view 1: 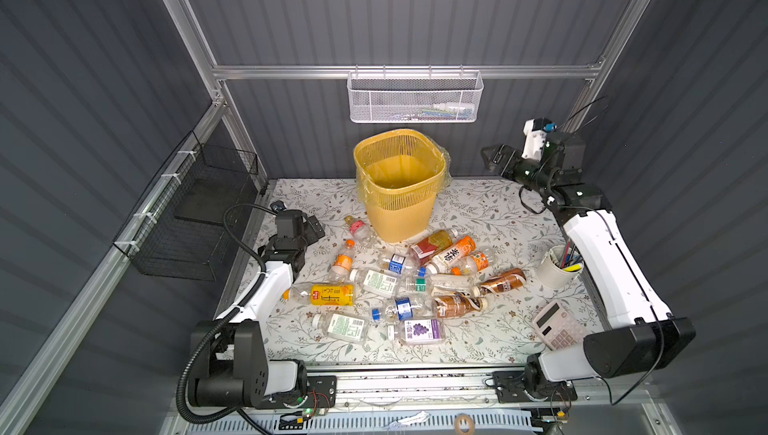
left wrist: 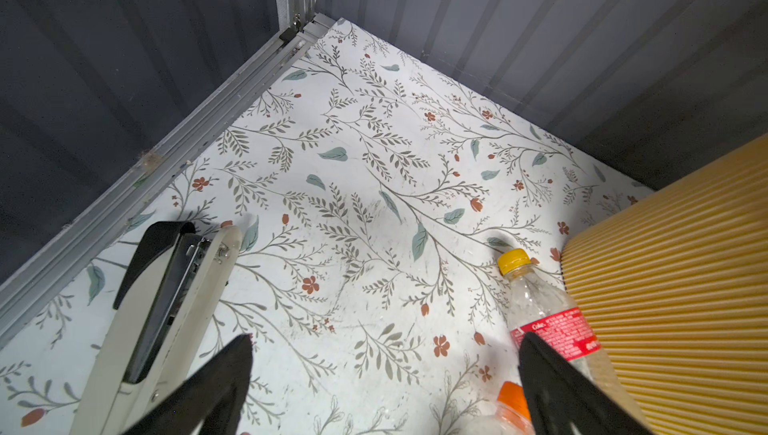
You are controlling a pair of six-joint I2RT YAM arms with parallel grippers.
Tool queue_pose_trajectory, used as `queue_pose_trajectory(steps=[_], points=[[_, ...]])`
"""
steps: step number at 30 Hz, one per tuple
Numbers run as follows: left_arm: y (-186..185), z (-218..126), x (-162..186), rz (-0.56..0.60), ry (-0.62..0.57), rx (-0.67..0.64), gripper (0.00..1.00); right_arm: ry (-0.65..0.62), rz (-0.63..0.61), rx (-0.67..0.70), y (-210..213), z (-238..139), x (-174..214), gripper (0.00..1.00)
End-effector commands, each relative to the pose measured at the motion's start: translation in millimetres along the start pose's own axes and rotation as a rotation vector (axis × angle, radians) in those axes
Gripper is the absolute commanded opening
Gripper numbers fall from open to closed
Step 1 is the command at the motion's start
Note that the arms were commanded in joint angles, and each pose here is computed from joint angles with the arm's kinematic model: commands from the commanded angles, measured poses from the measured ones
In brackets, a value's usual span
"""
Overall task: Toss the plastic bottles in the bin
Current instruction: 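Carry the green bottle with the right gripper over the yellow bin, then release the green bottle into the bin, then lower right gripper onto brown bottle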
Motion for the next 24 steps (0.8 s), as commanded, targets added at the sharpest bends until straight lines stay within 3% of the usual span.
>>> queue_pose_trajectory(steps=[1, 13, 24], points=[[-4, 2, 1, -0.042, 0.03, 0.021, 1.0, 0.041, 0.099, 0.135, -40, 2, 30, 0.99], [-10, 5, 1, 0.005, 0.002, 0.005, 1.0, 0.22, 0.385, 0.542, -126, -36, 144, 0.99], [-26, 0, 3, 0.191, -0.028, -0.03, 1.0, 0.299, 0.61, 0.766, -155, -65, 209, 0.99]])
Point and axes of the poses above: each gripper's point midway between its finger pads, its own z axis out along the fingers, its own y axis along the line the jaws close on, x = y × z, the point moved 7 cm from there along -z, back along the fingers, and after that the axes turned 3 degrees about z, right-handed, at the moved point
